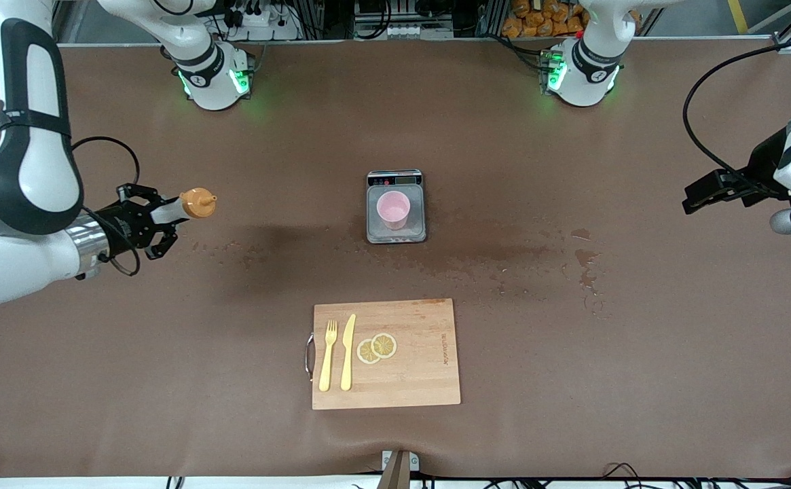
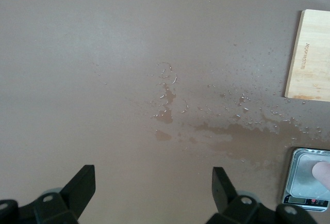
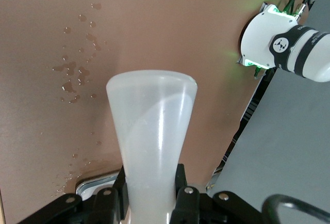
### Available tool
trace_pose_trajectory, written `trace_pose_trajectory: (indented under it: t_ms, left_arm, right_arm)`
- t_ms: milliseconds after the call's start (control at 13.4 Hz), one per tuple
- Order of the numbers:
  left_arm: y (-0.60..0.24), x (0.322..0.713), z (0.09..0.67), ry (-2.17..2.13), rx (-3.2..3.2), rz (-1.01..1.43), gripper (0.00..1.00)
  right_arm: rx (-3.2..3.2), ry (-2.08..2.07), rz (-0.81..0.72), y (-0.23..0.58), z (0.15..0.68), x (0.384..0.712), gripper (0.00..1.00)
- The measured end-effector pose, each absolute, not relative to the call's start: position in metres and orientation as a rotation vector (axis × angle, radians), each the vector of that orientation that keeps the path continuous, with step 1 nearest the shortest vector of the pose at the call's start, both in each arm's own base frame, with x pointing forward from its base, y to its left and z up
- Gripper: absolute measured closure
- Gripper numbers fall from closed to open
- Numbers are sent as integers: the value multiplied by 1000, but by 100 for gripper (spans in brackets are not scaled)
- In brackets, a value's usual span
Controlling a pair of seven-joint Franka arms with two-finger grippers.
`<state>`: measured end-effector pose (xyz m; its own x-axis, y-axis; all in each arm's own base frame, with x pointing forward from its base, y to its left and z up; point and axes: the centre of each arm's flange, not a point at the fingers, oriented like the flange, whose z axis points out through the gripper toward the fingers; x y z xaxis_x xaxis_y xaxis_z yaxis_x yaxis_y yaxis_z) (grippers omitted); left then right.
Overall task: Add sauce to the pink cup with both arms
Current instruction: 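Carry the bottle back toward its starting spot with the right gripper, then lower the bottle upright onto the table and open the right gripper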
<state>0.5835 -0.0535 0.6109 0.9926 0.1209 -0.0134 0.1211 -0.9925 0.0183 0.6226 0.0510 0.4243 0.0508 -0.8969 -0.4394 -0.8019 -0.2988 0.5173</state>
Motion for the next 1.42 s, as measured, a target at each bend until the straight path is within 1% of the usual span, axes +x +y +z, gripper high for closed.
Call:
trace_pose_trajectory:
  t_ms: [673, 1122, 1421]
  left_arm:
    - [-53, 584, 611, 190, 3117, -20, 0]
    - [-53, 583, 613, 190, 3117, -15, 0]
    - [-53, 583, 613, 191, 3117, -14, 0]
  right_arm:
    - [2334, -1762, -1290, -23, 405, 623, 62]
    - [2453, -1781, -1484, -99, 359, 622, 62]
    - [2510, -1790, -1573, -131, 333, 618, 62]
